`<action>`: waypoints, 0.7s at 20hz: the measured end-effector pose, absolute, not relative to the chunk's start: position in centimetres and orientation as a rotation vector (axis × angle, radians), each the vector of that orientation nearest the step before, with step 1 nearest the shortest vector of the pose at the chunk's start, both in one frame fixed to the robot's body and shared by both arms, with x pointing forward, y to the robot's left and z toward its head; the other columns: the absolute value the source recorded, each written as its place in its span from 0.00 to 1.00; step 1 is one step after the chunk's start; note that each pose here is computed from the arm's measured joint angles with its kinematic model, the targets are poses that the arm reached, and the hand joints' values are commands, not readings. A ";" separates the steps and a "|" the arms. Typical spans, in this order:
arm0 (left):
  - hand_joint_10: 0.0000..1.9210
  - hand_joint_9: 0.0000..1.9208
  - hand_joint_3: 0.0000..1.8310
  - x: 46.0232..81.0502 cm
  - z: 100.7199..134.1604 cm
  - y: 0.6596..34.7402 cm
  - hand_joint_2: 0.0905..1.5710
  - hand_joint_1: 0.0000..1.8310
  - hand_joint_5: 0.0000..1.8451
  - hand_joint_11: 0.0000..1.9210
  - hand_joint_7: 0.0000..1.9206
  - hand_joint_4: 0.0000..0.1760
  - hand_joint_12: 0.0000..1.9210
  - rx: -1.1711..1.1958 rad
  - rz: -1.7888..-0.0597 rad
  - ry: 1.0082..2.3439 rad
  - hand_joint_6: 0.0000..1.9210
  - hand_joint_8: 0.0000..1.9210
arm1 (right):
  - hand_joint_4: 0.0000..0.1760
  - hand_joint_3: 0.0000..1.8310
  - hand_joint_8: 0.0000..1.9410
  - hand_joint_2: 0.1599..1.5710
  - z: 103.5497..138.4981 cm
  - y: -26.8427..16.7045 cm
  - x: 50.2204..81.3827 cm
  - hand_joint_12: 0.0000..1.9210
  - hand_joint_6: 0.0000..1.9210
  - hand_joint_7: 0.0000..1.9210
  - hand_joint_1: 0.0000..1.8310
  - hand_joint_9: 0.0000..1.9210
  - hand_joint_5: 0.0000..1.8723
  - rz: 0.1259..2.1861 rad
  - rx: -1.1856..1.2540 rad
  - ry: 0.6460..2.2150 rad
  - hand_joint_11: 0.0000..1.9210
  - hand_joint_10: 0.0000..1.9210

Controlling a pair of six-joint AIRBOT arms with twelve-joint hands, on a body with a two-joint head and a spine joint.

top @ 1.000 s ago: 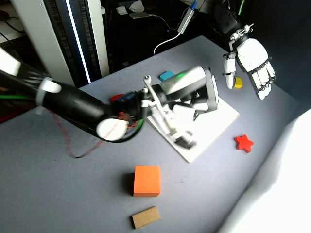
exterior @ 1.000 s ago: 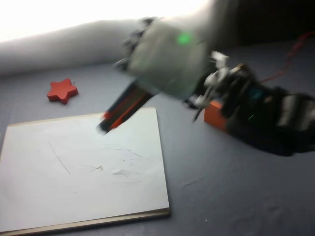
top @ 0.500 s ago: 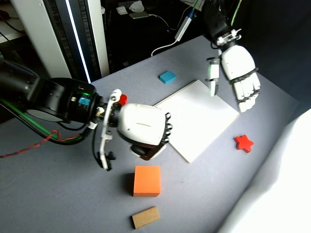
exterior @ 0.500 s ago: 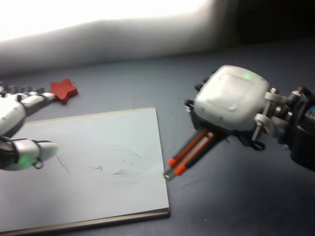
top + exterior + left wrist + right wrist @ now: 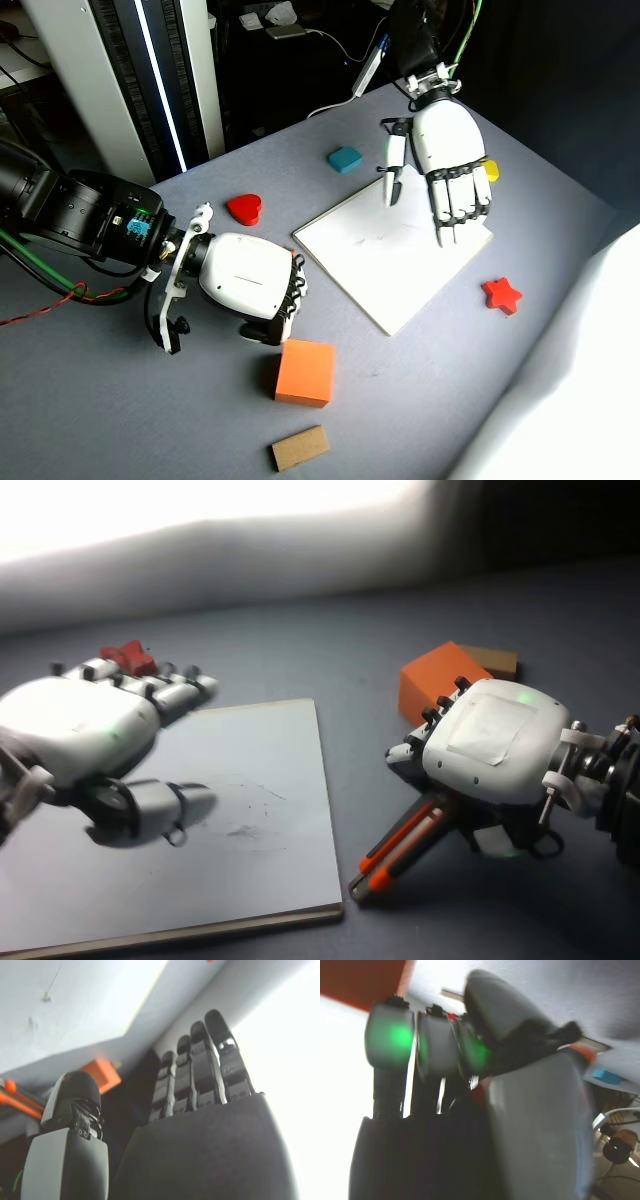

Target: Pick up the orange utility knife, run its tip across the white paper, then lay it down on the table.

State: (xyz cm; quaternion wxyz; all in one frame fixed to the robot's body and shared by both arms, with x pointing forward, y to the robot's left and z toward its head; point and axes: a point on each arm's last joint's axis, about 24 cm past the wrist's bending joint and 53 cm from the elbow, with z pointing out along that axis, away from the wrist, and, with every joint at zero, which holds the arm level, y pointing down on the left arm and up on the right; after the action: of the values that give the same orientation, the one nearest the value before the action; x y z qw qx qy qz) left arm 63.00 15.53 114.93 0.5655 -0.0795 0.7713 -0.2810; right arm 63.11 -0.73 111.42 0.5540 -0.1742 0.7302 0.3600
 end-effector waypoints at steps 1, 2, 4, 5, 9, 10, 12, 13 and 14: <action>0.00 0.11 0.00 62.8 114.9 15.1 0.82 0.18 0.04 0.00 0.08 0.19 0.46 -0.180 -0.669 1.819 0.00 0.00 | 0.00 0.30 0.94 0.71 111.5 -0.7 63.1 1.00 0.97 0.30 0.56 0.32 0.25 0.850 -0.413 1.720 0.32 1.00; 0.00 0.11 0.00 62.6 114.8 14.8 0.82 0.18 0.04 0.00 0.08 0.19 0.46 -0.175 -0.675 1.822 0.00 0.00 | 0.00 0.30 0.94 0.71 111.8 -0.7 63.0 1.00 0.97 0.30 0.56 0.32 0.25 0.852 -0.412 1.710 0.32 1.00; 0.00 0.11 0.00 62.3 114.9 14.5 0.82 0.18 0.04 0.00 0.08 0.17 0.48 -0.167 -0.675 1.821 0.00 0.00 | 0.00 0.04 0.66 0.83 111.8 -0.9 63.0 1.00 0.66 0.06 0.53 0.06 0.00 0.847 -0.412 1.714 0.06 0.93; 0.00 0.11 0.00 62.1 114.9 14.3 0.82 0.18 0.04 0.00 0.09 0.18 0.48 -0.166 -0.679 1.821 0.00 0.00 | 0.00 0.05 0.48 0.81 112.1 -1.1 62.9 1.00 0.47 0.04 0.49 0.00 0.00 0.846 -0.412 1.711 0.00 0.81; 0.00 0.10 0.00 61.6 114.9 13.7 0.82 0.18 0.04 0.00 0.07 0.17 0.46 -0.160 -0.695 1.828 0.00 0.00 | 0.00 0.04 0.02 0.74 114.5 -2.3 62.4 0.54 0.02 0.00 0.39 0.00 0.00 0.841 -0.403 1.676 0.00 0.14; 0.00 0.11 0.00 61.6 114.9 13.7 0.82 0.18 0.04 0.00 0.07 0.17 0.47 -0.160 -0.695 1.828 0.00 0.00 | 0.00 0.03 0.00 0.73 114.8 -2.5 62.3 0.28 0.00 0.00 0.38 0.00 0.00 0.841 -0.399 1.678 0.00 0.03; 0.00 0.11 0.00 61.6 114.9 13.7 0.82 0.18 0.04 0.00 0.08 0.17 0.46 -0.161 -0.693 1.826 0.00 0.00 | 0.00 0.01 0.00 0.70 115.8 -2.8 61.9 0.02 0.00 0.00 0.36 0.00 0.00 0.846 -0.399 1.675 0.00 0.00; 0.00 0.11 0.00 61.6 114.9 13.7 0.82 0.17 0.03 0.00 0.08 0.18 0.45 -0.161 -0.693 1.826 0.00 0.00 | 0.00 0.00 0.00 0.67 116.5 -3.1 61.7 0.00 0.00 0.00 0.33 0.00 0.00 0.854 -0.390 1.671 0.00 0.00; 0.00 0.11 0.00 61.6 114.9 13.7 0.82 0.17 0.04 0.00 0.08 0.18 0.45 -0.161 -0.694 1.826 0.00 0.00 | 0.00 0.00 0.00 0.66 117.4 -3.4 61.6 0.00 0.00 0.00 0.31 0.00 0.00 0.863 -0.376 1.664 0.00 0.00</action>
State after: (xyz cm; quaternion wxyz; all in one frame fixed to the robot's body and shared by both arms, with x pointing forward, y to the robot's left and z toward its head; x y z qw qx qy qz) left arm 61.63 13.72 114.90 0.5569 -0.0682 0.7739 -0.2939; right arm 61.56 -3.44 117.45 0.5768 -0.1608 0.7111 0.3686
